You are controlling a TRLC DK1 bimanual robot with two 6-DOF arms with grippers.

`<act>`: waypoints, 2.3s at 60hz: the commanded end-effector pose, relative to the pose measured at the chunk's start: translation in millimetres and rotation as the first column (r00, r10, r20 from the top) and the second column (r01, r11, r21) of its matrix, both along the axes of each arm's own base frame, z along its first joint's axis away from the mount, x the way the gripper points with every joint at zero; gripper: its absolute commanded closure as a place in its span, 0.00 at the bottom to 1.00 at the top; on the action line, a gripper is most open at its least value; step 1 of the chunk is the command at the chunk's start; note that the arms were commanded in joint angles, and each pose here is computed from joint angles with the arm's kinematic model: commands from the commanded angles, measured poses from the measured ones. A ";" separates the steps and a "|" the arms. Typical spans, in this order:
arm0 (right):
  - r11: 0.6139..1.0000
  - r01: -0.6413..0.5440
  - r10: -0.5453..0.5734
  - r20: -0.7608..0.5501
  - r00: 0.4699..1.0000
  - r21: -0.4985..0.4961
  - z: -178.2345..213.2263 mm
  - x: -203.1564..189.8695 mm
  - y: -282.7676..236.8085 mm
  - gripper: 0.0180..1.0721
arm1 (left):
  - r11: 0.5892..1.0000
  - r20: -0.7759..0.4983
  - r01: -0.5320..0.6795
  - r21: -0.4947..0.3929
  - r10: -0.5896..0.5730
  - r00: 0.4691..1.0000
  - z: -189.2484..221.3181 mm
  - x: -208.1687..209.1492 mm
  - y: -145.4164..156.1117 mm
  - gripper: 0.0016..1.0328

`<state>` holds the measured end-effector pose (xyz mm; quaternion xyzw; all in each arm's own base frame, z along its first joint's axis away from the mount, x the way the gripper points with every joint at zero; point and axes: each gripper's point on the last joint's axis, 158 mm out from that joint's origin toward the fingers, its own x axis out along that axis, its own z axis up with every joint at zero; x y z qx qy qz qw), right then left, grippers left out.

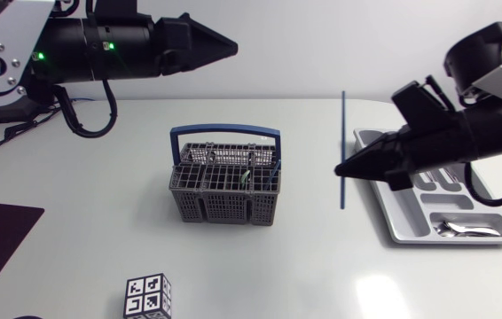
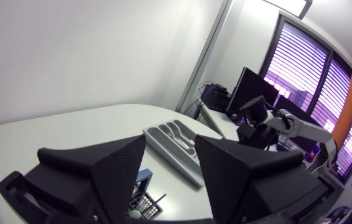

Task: Transfer all utensils from the basket to the drawer tray.

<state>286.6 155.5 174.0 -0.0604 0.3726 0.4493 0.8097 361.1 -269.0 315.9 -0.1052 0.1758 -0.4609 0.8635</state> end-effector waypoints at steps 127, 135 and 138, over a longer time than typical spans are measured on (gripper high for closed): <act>0.894 0.370 -0.414 -0.149 0.898 -0.253 -146.8 64.0 -138.3 0.09 | 0.818 0.302 -0.099 0.567 -0.095 0.948 -201.6 -12.4 -88.3 0.93; 0.896 0.363 -0.406 -0.142 0.903 -0.255 -143.2 62.4 -133.3 0.09 | 0.822 0.304 -0.099 0.561 -0.093 0.948 -198.4 -13.1 -89.7 0.97; 0.897 0.361 -0.403 -0.138 0.905 -0.256 -141.9 62.1 -131.6 0.09 | 0.825 0.304 -0.099 0.557 -0.092 0.948 -196.9 -13.7 -89.6 0.97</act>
